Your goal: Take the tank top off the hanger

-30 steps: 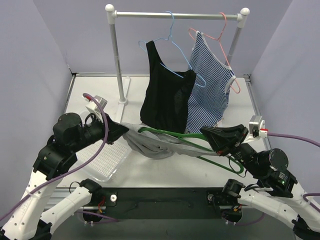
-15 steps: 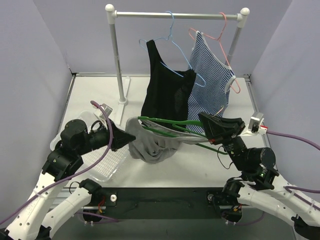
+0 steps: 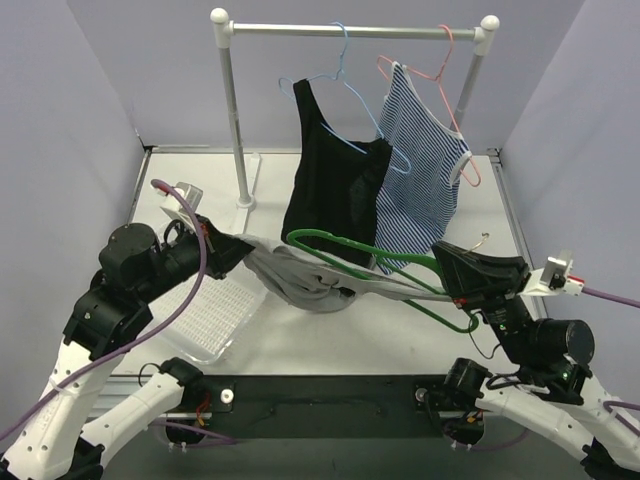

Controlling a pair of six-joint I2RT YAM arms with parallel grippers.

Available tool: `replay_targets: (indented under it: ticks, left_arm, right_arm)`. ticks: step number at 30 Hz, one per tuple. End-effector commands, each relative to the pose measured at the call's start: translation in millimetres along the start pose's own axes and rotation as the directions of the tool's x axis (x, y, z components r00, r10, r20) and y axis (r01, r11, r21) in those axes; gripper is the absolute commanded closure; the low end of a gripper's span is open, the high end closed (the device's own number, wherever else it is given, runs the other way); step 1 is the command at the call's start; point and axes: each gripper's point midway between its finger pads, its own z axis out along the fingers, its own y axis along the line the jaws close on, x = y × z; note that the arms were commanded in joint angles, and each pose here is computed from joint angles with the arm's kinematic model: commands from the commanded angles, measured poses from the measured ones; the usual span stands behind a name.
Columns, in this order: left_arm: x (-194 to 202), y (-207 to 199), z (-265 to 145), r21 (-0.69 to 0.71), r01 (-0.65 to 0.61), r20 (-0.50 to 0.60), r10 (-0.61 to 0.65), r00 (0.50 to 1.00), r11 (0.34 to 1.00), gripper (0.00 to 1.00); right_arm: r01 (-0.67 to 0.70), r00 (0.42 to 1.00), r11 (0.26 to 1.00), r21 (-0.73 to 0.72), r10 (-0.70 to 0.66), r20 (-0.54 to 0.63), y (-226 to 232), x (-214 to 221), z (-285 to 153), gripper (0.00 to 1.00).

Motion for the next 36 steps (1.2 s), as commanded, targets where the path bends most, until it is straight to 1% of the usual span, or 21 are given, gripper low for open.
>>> replay_targets:
  ticks: [1, 3, 6, 7, 8, 11, 12, 14, 15, 18, 19, 21, 23, 24, 26, 27, 28, 30, 34, 35, 36]
  left_arm:
    - [-19, 11, 1, -0.085, -0.006, 0.055, 0.011, 0.998, 0.996, 1.0]
    - [-14, 11, 9, -0.073, 0.005, 0.025, -0.003, 1.0, 0.997, 1.0]
    - [-4, -1, 15, 0.023, 0.002, -0.001, -0.002, 1.0, 1.0, 1.0]
    - [-5, -14, 16, 0.1, -0.013, 0.007, 0.012, 1.0, 0.995, 1.0]
    - [0, -16, 18, 0.127, -0.015, 0.003, 0.015, 1.0, 0.992, 1.0]
    - [16, -19, 19, 0.2, -0.032, 0.009, 0.031, 0.999, 0.979, 1.0]
    - [18, -19, 16, 0.21, -0.036, 0.022, 0.033, 0.999, 0.977, 1.0]
    - [31, -13, 20, 0.216, -0.031, 0.013, 0.029, 0.999, 0.976, 1.0]
    - [31, -14, 19, 0.228, -0.041, 0.031, 0.035, 0.999, 0.973, 0.96]
    - [47, -7, 25, 0.237, -0.031, 0.005, 0.031, 1.0, 0.971, 0.86]
    - [49, -6, 26, 0.239, -0.033, 0.006, 0.033, 0.999, 0.97, 0.73]
    - [58, 0, 31, 0.233, -0.029, -0.014, 0.034, 0.999, 0.972, 0.55]
    - [66, 4, 36, 0.241, -0.031, -0.014, 0.036, 0.999, 0.97, 0.43]
    - [68, 5, 37, 0.248, -0.038, -0.005, 0.04, 0.999, 0.968, 0.41]
    - [63, -4, 39, 0.319, -0.1, 0.066, 0.083, 0.994, 0.942, 0.26]
    - [70, -2, 40, 0.337, -0.12, 0.086, 0.097, 0.992, 0.934, 0.25]
    - [60, -13, 38, 0.379, -0.178, 0.164, 0.124, 0.979, 0.908, 0.24]
    - [59, -18, 37, 0.404, -0.26, 0.238, 0.174, 0.955, 0.877, 0.17]
    - [62, -27, 51, 0.404, -0.369, 0.271, 0.276, 0.922, 0.837, 0.13]
    - [73, -34, 60, 0.428, -0.37, 0.245, 0.289, 0.926, 0.824, 0.12]
    - [72, -41, 64, 0.438, -0.389, 0.263, 0.298, 0.918, 0.81, 0.11]
  right_arm:
    - [-0.01, 0.999, 1.0, -0.01, 0.011, 0.039, 2, -21, -9, 1.0]
    - [-0.01, 0.999, 1.0, -0.016, 0.01, 0.041, 4, -23, -8, 1.0]
    - [-0.031, 0.997, 0.999, -0.033, 0.034, 0.072, 9, -29, -3, 1.0]
    - [-0.045, 0.996, 0.998, -0.034, 0.047, 0.081, 10, -29, 0, 1.0]
    - [-0.056, 0.994, 0.998, -0.035, 0.059, 0.095, 10, -31, 3, 1.0]
    - [-0.108, 0.978, 0.994, -0.034, 0.113, 0.178, 13, -45, 14, 1.0]
    - [-0.13, 0.961, 0.99, -0.054, 0.139, 0.239, 16, -58, 17, 1.0]
    - [-0.145, 0.954, 0.988, -0.045, 0.152, 0.26, 17, -58, 27, 1.0]
    - [-0.159, 0.941, 0.986, -0.052, 0.167, 0.295, 19, -69, 29, 1.0]
    - [-0.182, 0.933, 0.983, -0.032, 0.182, 0.312, 18, -69, 42, 1.0]
    - [-0.189, 0.932, 0.982, -0.022, 0.187, 0.311, 18, -67, 48, 1.0]
    - [-0.215, 0.922, 0.976, -0.021, 0.21, 0.325, 18, -71, 52, 1.0]
    - [-0.238, 0.914, 0.971, -0.031, 0.235, 0.332, 22, -75, 59, 1.0]
    - [-0.245, 0.911, 0.969, -0.037, 0.243, 0.333, 24, -76, 61, 1.0]
    - [-0.258, 0.906, 0.965, -0.052, 0.26, 0.335, 29, -82, 67, 1.0]
    - [-0.268, 0.903, 0.962, -0.06, 0.272, 0.332, 32, -83, 70, 1.0]
    - [-0.269, 0.907, 0.961, -0.064, 0.275, 0.32, 34, -79, 76, 1.0]
    - [-0.275, 0.901, 0.958, -0.082, 0.287, 0.327, 40, -88, 81, 1.0]
    - [-0.293, 0.899, 0.949, -0.114, 0.314, 0.305, 52, -88, 96, 1.0]
    - [-0.293, 0.9, 0.947, -0.13, 0.319, 0.297, 56, -89, 98, 1.0]
    - [-0.297, 0.898, 0.945, -0.134, 0.324, 0.296, 59, -90, 101, 1.0]
